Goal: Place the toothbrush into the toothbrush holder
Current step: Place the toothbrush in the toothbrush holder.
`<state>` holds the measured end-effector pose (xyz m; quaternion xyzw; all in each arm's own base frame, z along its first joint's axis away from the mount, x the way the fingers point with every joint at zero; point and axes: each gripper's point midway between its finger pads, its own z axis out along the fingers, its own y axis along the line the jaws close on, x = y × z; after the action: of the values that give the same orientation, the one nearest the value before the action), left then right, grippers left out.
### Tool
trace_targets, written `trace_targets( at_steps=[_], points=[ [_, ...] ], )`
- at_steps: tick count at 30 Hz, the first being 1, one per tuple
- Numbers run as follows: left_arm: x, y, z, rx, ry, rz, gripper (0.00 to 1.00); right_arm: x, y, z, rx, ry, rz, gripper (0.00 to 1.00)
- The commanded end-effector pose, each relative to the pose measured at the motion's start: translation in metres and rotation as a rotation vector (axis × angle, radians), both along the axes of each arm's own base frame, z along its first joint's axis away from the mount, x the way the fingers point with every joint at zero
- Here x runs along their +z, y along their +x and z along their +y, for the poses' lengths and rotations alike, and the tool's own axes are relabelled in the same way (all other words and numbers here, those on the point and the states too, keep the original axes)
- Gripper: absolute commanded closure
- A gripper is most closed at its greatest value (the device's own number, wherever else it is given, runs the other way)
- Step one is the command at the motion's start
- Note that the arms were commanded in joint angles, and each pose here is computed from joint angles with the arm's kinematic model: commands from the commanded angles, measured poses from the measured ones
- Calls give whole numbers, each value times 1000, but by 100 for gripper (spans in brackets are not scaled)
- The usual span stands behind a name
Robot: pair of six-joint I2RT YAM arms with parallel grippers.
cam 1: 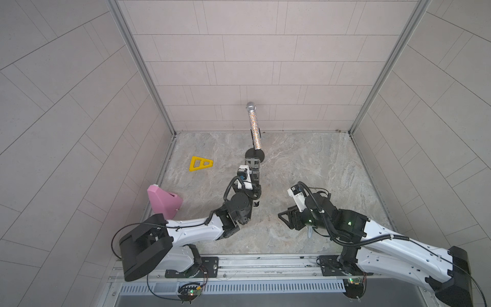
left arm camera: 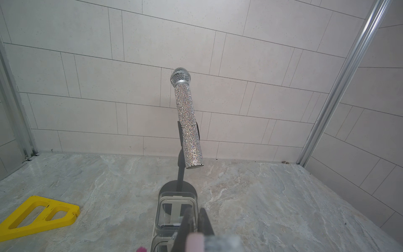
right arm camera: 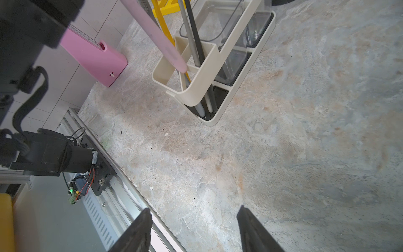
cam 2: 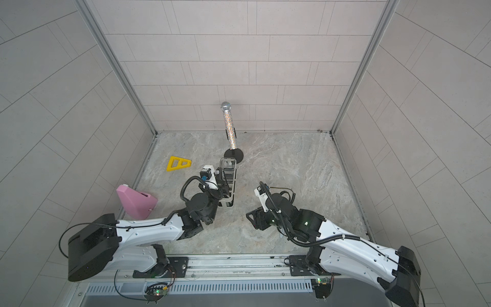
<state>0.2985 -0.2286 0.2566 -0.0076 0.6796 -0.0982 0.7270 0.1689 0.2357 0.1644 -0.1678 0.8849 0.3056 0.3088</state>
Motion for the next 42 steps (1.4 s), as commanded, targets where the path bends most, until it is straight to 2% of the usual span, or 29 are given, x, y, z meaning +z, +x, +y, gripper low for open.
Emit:
trace_targets(
  at_steps=[1,22,26,37,42],
  points=[
    [3,1,9,47,-16,-33,100,-3,1,-2,-4,-13,-2,35],
    [-35,8,4,62,20,13,100,-18,0,-11,-19,-33,16,35],
    [-28,7,6,58,9,5,100,-18,0,-11,-19,-29,18,35],
    [28,-7,30,76,-55,-48,100,-19,1,-12,-22,-25,20,35],
    [29,-8,33,75,-45,-40,100,-19,1,-11,-23,-20,21,35]
  ],
)
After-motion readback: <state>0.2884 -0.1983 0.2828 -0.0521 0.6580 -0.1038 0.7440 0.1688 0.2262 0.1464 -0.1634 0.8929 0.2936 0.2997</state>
